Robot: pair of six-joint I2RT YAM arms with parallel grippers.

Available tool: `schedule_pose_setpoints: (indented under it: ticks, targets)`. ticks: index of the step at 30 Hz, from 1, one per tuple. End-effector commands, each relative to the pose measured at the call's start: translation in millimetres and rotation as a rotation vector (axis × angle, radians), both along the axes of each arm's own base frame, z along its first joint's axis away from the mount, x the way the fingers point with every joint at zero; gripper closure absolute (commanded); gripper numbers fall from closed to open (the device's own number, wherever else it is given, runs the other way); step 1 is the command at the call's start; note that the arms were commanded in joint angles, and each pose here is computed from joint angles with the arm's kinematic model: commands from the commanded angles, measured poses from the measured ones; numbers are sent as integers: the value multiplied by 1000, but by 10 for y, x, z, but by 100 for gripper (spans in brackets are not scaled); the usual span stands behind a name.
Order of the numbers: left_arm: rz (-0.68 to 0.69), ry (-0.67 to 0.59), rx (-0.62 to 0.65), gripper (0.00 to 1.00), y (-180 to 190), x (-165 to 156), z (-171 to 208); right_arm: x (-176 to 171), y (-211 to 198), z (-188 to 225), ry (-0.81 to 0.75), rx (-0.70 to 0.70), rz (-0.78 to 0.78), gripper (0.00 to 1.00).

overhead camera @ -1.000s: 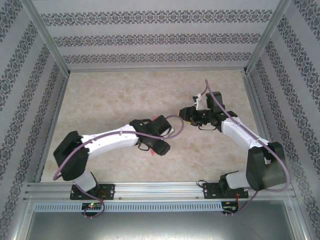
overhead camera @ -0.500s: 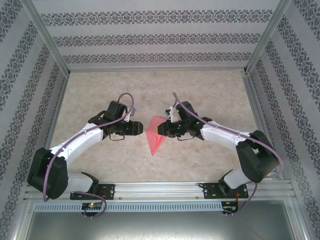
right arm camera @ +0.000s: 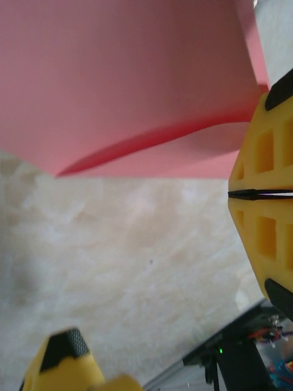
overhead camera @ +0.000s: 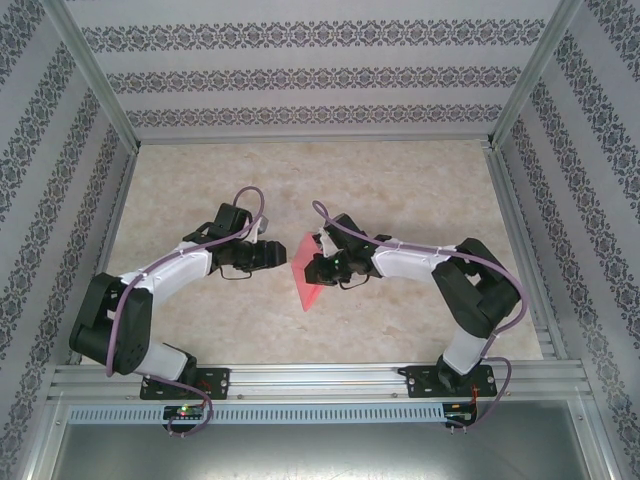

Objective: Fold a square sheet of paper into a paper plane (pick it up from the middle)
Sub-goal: Fold the wing for the fifth time at the center of the table.

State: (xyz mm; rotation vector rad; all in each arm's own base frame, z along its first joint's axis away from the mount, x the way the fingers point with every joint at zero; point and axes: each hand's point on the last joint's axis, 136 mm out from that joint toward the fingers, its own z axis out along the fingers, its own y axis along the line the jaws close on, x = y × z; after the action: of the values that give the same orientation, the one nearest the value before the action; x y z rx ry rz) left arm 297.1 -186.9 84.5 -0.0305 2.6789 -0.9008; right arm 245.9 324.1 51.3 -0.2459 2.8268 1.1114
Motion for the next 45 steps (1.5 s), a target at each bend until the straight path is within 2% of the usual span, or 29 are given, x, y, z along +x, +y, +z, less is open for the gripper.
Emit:
schedule_pose_setpoints:
  ticks: [1, 11, 17, 39, 45]
  targets:
    - [-1, -19, -27, 39, -24, 74, 77, 25, -121, -193, -6, -89, 12, 89]
    - [-8, 10, -36, 40, -49, 59, 82, 0, -234, -390, 12, -125, 14, 90]
    - [12, 61, -52, 43, -95, 7, -73, -11, -325, -495, 23, -118, 4, 91]
    - [112, 120, -152, 55, -670, 155, -527, -94, -521, -662, 46, -63, -30, 97]
    - [92, 102, -213, 58, -825, 220, -424, -113, -571, -710, 54, -57, -41, 98]
